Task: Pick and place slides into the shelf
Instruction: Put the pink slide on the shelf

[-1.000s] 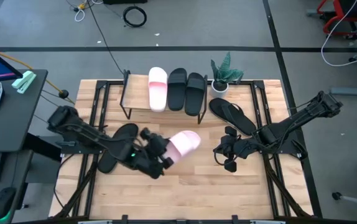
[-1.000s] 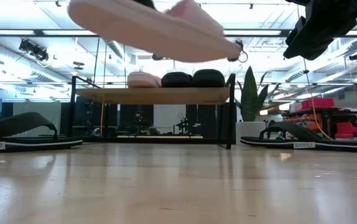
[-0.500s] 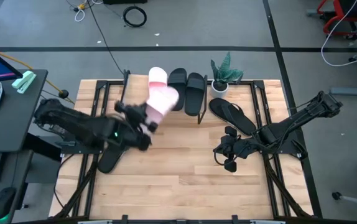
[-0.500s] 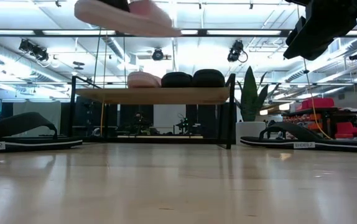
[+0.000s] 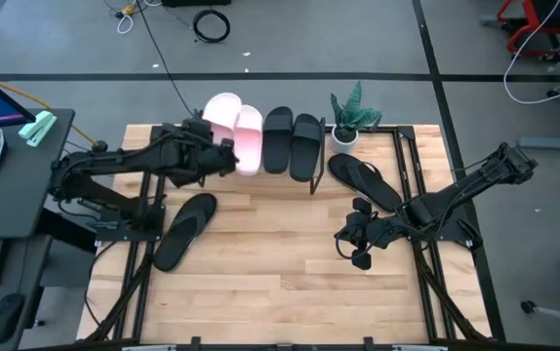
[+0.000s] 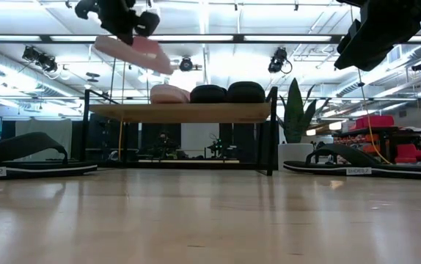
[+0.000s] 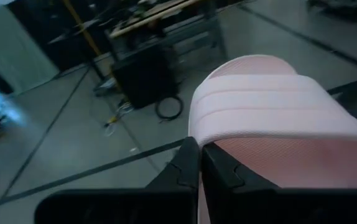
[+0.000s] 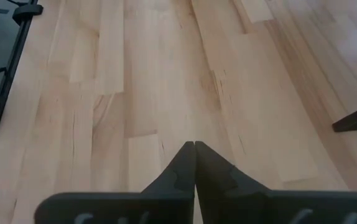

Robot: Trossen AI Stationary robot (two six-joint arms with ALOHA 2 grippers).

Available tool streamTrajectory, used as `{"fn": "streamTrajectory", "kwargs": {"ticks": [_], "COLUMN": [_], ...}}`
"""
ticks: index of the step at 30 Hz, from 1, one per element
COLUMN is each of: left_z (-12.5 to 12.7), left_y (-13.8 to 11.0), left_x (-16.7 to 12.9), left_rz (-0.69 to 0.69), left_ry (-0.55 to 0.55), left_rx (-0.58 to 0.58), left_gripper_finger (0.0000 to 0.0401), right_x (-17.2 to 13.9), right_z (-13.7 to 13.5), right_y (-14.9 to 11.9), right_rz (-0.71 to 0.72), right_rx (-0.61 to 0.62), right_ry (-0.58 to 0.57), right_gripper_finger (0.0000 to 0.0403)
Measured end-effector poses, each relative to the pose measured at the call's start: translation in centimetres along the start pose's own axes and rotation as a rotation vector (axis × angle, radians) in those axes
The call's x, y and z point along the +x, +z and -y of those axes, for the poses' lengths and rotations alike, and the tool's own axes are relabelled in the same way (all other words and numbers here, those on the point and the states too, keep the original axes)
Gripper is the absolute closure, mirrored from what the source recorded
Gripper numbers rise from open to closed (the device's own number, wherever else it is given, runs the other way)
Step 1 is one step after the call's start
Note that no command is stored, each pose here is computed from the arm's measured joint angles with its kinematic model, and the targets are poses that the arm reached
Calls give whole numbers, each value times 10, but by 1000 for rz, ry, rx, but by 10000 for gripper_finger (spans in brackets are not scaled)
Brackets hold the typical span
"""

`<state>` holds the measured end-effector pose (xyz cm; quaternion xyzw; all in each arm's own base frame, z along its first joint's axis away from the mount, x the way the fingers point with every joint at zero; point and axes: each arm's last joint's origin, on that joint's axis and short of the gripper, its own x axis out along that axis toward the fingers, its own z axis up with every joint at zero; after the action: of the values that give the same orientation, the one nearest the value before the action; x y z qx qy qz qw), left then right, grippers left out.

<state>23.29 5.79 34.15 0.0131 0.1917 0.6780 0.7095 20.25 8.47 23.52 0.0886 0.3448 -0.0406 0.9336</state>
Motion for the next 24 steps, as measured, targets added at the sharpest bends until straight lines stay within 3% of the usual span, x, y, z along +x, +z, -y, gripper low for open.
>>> {"fn": "streamTrajectory", "kwargs": {"ticks": [8,24], "left_z": [-1,23], "left_y": [-2,-20], "left_x": [24,61], "left_rz": [-99,-209], "left_ry": [32,116], "left_rx": [19,116], "left_gripper_finger": [393,386], "right_x": [0,0], "right_z": [0,1], "right_y": [0,-1], "right_rz": [-1,-14], "right_rx": [-1,-7], "right_ry": [0,-7], "right_gripper_finger": [393,393]}}
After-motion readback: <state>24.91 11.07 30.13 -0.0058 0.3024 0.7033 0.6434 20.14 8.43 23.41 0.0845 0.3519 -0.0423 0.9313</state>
